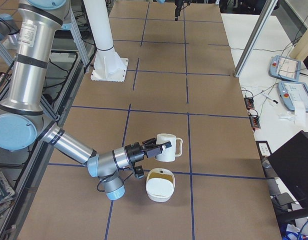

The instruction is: Left arm hands cup to right arm to dump lemon

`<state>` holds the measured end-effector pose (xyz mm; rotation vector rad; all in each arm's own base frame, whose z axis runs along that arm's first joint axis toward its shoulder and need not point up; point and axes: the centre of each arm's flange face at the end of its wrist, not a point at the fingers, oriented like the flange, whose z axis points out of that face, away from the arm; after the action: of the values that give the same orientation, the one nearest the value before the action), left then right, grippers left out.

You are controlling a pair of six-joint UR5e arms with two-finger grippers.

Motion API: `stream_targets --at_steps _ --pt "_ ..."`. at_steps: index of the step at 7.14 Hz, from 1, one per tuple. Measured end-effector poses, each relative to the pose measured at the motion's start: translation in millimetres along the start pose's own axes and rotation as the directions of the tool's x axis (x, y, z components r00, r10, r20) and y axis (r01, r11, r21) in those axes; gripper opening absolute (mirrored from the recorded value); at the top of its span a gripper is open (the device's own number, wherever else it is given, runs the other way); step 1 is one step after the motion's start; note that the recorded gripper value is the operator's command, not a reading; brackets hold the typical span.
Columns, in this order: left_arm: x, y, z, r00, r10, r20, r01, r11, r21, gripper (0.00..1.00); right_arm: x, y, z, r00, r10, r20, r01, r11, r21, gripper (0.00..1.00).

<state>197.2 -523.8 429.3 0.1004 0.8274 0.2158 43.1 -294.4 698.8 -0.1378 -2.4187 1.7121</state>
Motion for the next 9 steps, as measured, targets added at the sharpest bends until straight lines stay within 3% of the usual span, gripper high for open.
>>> stream_targets --at_steps 1,2,3,4,7,8,9 --pt "0 0 1 1.0 -0.001 0.0 0.001 1.0 -0.001 1.0 1 1 1 0.999 -0.04 -0.009 0.04 0.999 -0.001 0.26" --pt "-1 0 1 1.0 -0.002 0.001 0.002 1.0 -0.002 1.0 3 1 2 0.991 -0.134 -0.024 0.134 0.991 -0.007 0.27" --pt "-1 0 2 1.0 -0.003 0.001 0.003 1.0 -0.003 1.0 4 2 2 0.968 -0.249 -0.035 0.249 0.968 -0.016 0.27" --pt "-2 -1 3 1.0 -0.004 0.001 0.004 1.0 -0.005 1.0 6 2 2 0.93 -0.365 -0.05 0.364 0.931 -0.027 0.27" --pt "-4 -1 5 1.0 -0.008 0.003 0.008 1.0 -0.009 1.0 13 -1 -1 0.773 -0.624 -0.112 0.62 0.781 -0.075 0.27" --pt "-4 -1 5 1.0 -0.009 0.003 0.009 1.0 -0.01 1.0 15 -4 -5 0.686 -0.715 -0.133 0.71 0.698 -0.091 0.27" --pt "-4 -1 5 1.0 -0.008 0.002 0.008 1.0 -0.01 1.0 16 -7 -9 0.569 -0.808 -0.151 0.804 0.585 -0.103 0.27"
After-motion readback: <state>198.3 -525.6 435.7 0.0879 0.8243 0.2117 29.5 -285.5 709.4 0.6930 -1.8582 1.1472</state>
